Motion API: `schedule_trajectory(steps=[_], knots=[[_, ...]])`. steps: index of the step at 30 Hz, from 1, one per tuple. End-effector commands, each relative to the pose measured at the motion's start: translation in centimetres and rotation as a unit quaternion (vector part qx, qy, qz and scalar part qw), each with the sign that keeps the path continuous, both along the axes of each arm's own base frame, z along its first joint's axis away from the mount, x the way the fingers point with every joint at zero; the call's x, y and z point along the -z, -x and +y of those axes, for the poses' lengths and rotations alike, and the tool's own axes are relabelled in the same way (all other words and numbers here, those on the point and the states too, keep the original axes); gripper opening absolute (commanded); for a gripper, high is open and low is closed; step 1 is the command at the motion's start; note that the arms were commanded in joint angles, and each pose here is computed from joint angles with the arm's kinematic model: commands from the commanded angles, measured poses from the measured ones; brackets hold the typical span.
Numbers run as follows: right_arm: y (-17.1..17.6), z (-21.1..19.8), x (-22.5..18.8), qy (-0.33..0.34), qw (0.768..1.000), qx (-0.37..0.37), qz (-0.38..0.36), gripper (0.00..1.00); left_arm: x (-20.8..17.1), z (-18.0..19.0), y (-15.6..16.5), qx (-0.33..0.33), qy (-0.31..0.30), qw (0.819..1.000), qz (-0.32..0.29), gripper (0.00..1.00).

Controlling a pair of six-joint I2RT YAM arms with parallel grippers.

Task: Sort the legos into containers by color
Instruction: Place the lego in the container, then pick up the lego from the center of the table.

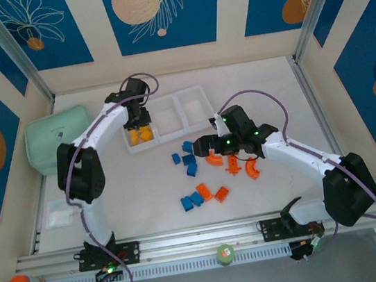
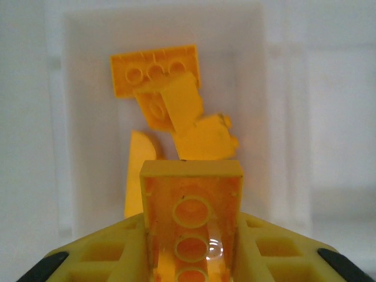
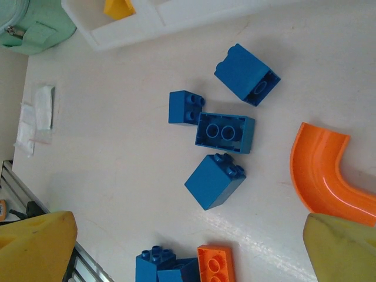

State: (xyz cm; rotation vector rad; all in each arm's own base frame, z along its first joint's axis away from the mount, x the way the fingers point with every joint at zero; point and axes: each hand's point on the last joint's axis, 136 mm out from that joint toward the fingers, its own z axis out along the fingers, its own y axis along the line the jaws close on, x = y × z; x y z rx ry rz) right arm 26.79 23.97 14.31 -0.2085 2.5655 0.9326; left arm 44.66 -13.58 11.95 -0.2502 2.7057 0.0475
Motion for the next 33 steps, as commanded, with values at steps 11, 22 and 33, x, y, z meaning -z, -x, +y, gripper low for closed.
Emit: schedule_trajectory(steps=[11, 22, 33], knots=[[-0.2, -0.4, -1.6, -0.019, 1.000, -0.003, -0.002, 0.99, -1.0, 1.2, -1.5, 0.017, 0.000, 1.000, 0.012, 0.53], [1.2, -1.0, -0.3, -0.004, 1.000, -0.016, 0.027, 0.99, -4.1, -3.2, 6.4, 0.044, 0.144, 0.989, -0.010, 0.56], [3.9, -2.2, 3.7, 0.011, 0.997, -0.020, 0.076, 0.99, -2.6, -8.3, 15.4, 0.051, 0.160, 0.986, 0.005, 0.65]])
